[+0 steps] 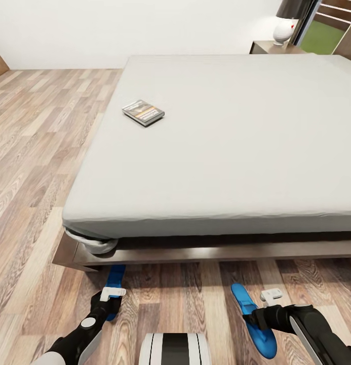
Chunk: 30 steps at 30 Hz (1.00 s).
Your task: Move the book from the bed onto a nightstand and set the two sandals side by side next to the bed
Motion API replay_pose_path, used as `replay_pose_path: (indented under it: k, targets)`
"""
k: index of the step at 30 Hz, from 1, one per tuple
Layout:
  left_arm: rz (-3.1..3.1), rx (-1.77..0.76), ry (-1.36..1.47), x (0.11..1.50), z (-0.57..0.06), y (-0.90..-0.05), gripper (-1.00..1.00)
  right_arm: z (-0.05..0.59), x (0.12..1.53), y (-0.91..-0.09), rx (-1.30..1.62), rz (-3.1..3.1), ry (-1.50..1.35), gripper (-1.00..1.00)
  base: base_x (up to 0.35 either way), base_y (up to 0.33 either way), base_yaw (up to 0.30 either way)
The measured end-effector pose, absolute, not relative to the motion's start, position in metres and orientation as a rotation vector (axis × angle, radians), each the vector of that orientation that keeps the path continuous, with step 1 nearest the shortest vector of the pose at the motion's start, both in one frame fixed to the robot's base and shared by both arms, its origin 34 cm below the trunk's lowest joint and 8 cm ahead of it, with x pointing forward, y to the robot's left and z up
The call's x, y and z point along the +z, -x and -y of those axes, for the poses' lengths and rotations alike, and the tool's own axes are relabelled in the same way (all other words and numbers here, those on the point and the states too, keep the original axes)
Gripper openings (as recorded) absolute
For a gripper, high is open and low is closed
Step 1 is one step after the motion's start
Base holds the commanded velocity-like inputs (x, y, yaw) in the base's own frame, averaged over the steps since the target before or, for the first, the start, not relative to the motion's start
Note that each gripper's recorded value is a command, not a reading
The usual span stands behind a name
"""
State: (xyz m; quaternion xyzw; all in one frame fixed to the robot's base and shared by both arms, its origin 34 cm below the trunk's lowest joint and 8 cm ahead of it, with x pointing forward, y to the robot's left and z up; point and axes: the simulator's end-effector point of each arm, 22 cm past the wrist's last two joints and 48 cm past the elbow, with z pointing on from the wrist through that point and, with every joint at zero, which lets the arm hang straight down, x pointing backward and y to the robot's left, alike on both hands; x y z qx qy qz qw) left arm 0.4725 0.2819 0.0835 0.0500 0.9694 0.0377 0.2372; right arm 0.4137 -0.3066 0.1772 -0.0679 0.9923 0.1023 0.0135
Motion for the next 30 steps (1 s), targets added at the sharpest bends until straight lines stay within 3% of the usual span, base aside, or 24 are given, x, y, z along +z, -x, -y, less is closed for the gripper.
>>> replay_pose_path:
  k: [30]
  targets:
    - [-2.658,0.103,-0.137,0.083,-0.282,-0.472,-1.0,0.293,0.205,-0.452,0.327,-2.974,0.262,-1.0,0.0,0.0,0.0]
